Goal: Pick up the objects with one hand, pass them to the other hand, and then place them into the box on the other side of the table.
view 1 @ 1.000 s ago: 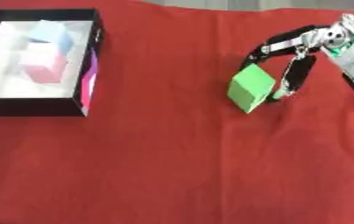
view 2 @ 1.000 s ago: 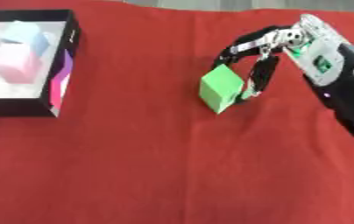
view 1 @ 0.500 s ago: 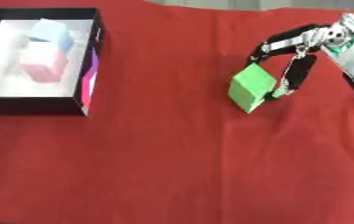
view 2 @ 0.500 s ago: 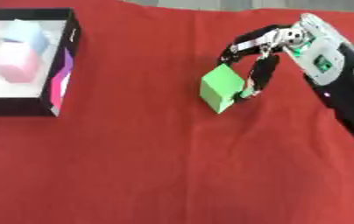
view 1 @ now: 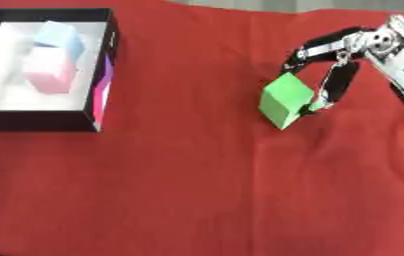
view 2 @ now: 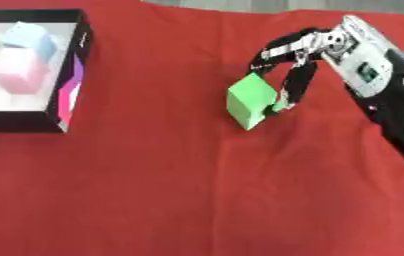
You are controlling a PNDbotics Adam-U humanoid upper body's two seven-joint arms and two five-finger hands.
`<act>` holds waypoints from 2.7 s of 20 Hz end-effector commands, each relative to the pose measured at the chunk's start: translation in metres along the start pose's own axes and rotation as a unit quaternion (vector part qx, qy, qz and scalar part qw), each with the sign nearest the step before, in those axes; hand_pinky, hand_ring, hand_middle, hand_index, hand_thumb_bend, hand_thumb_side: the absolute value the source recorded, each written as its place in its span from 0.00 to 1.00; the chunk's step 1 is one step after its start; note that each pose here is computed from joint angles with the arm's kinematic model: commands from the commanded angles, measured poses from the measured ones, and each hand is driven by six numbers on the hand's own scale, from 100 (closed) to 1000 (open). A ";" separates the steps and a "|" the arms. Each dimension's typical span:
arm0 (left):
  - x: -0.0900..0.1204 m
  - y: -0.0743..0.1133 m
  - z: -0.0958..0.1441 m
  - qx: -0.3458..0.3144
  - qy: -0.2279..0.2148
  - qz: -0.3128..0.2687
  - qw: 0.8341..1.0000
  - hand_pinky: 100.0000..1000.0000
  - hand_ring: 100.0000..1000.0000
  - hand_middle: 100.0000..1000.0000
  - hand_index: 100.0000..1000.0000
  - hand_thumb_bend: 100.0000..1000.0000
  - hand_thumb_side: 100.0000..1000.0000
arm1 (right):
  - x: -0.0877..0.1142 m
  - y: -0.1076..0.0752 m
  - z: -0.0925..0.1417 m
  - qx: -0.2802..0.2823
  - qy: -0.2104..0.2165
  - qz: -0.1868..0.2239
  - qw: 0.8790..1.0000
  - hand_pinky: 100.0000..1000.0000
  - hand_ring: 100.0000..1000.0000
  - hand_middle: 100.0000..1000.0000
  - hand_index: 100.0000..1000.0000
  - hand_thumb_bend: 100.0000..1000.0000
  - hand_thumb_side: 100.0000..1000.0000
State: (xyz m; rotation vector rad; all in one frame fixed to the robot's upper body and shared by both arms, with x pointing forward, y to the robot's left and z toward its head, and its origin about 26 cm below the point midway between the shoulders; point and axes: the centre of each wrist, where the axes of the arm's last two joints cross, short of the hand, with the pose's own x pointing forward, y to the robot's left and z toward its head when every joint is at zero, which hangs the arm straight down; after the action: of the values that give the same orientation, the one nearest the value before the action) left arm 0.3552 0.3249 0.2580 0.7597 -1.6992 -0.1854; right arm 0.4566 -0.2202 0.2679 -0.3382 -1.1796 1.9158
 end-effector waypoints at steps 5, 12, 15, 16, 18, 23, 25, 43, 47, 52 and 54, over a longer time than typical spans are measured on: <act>0.005 0.009 0.000 0.011 -0.010 -0.005 1.000 0.73 0.73 0.62 0.65 0.00 0.90 | -0.001 -0.010 0.011 -0.015 0.001 -0.003 1.000 0.93 0.76 0.52 0.52 0.27 0.03; 0.003 0.010 0.000 0.013 -0.008 -0.005 1.000 0.73 0.74 0.62 0.64 0.00 0.90 | 0.005 -0.019 0.021 -0.036 -0.009 -0.015 0.999 0.92 0.74 0.48 0.49 0.19 0.06; 0.001 0.010 0.000 0.013 -0.004 -0.007 1.000 0.73 0.74 0.62 0.64 0.00 0.90 | 0.008 -0.023 0.025 -0.043 -0.010 -0.016 0.999 0.91 0.74 0.47 0.47 0.18 0.06; 0.000 0.010 0.000 0.014 -0.004 -0.008 1.000 0.73 0.74 0.62 0.64 0.00 0.90 | 0.009 -0.023 0.026 -0.044 -0.010 -0.016 0.999 0.91 0.74 0.46 0.47 0.18 0.06; 0.000 0.010 0.000 0.014 -0.003 -0.008 1.000 0.73 0.74 0.62 0.64 0.00 0.90 | 0.009 -0.024 0.027 -0.045 -0.009 -0.017 0.999 0.91 0.73 0.46 0.46 0.18 0.06; -0.002 0.011 0.000 0.015 0.000 -0.010 1.000 0.73 0.74 0.62 0.64 0.00 0.90 | 0.010 -0.026 0.032 -0.052 -0.010 -0.023 0.998 0.91 0.73 0.45 0.45 0.16 0.06; -0.002 0.011 0.000 0.016 -0.001 -0.010 1.000 0.73 0.74 0.62 0.64 0.00 0.89 | 0.010 -0.027 0.035 -0.060 -0.016 -0.034 0.997 0.90 0.71 0.43 0.44 0.12 0.06; 0.006 0.018 -0.002 0.024 -0.015 -0.025 0.999 0.73 0.74 0.62 0.64 0.00 0.87 | 0.048 -0.009 0.033 -0.239 -0.115 -0.152 0.952 0.84 0.66 0.41 0.43 0.00 0.00; 0.009 0.020 -0.003 0.024 -0.020 -0.031 0.999 0.73 0.74 0.62 0.65 0.00 0.86 | 0.061 0.001 0.023 -0.287 -0.123 -0.168 0.935 0.83 0.65 0.40 0.42 0.00 0.00; 0.017 0.022 -0.005 0.021 -0.034 -0.044 0.998 0.73 0.74 0.62 0.65 0.00 0.85 | 0.077 0.018 0.007 -0.335 -0.148 -0.207 0.907 0.83 0.65 0.40 0.42 0.00 0.00; 0.020 0.023 -0.005 0.019 -0.039 -0.051 0.998 0.73 0.74 0.62 0.65 0.00 0.85 | 0.083 0.024 0.002 -0.348 -0.158 -0.217 0.898 0.83 0.65 0.40 0.42 0.00 0.00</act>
State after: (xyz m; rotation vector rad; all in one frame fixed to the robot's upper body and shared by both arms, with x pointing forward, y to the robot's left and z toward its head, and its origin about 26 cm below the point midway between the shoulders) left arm 0.3541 0.3283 0.2718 0.8279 -1.7171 -0.2367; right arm 0.3979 -0.1666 0.2536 -0.1091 -1.9009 1.1570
